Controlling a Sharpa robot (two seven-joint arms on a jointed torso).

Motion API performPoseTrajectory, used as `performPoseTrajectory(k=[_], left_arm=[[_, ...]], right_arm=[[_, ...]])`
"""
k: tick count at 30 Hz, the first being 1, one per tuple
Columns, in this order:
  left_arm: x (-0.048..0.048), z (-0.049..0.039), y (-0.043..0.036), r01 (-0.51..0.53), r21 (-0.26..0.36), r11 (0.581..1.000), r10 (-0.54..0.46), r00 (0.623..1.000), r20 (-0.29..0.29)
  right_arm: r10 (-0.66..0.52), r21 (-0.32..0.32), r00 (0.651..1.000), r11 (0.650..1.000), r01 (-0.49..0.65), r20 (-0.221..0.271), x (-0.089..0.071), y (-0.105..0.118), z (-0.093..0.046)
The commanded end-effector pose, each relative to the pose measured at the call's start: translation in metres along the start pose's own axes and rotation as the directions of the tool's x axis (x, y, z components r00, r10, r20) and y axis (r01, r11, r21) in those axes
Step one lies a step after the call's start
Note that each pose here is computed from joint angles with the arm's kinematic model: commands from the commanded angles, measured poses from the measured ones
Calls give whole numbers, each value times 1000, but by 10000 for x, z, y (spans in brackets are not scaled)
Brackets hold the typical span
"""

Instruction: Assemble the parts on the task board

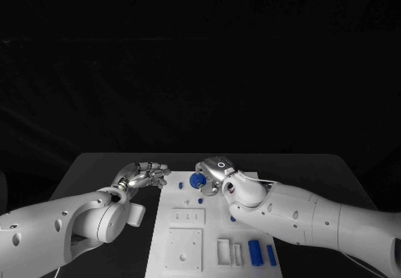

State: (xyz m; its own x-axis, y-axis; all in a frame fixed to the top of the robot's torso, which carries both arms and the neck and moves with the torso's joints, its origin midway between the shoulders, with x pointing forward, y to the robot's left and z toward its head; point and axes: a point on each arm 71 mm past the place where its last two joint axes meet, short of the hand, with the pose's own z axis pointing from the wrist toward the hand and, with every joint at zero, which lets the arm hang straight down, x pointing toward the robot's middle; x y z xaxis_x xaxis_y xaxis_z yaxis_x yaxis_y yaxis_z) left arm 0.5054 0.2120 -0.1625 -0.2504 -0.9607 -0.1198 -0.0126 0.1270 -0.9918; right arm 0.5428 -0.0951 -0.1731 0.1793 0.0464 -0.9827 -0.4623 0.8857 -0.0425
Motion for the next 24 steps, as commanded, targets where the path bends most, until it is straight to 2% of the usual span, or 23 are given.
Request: performPoseTrajectory(k=[1, 13, 24], left_arm=[[33, 9, -20, 1, 13, 1000, -1, 1000, -13], [37, 19, -28, 1, 14, 1000, -1, 1000, -13], [44, 19, -28, 2, 13, 1000, -2, 1000, -16]], right_arm=[[-28, -2, 1000, 1000, 28, -4, 45, 13, 11], [-44, -2, 998, 999, 44, -46, 181, 35, 20], [-53, 16, 996, 998, 54, -66, 223, -18, 32]])
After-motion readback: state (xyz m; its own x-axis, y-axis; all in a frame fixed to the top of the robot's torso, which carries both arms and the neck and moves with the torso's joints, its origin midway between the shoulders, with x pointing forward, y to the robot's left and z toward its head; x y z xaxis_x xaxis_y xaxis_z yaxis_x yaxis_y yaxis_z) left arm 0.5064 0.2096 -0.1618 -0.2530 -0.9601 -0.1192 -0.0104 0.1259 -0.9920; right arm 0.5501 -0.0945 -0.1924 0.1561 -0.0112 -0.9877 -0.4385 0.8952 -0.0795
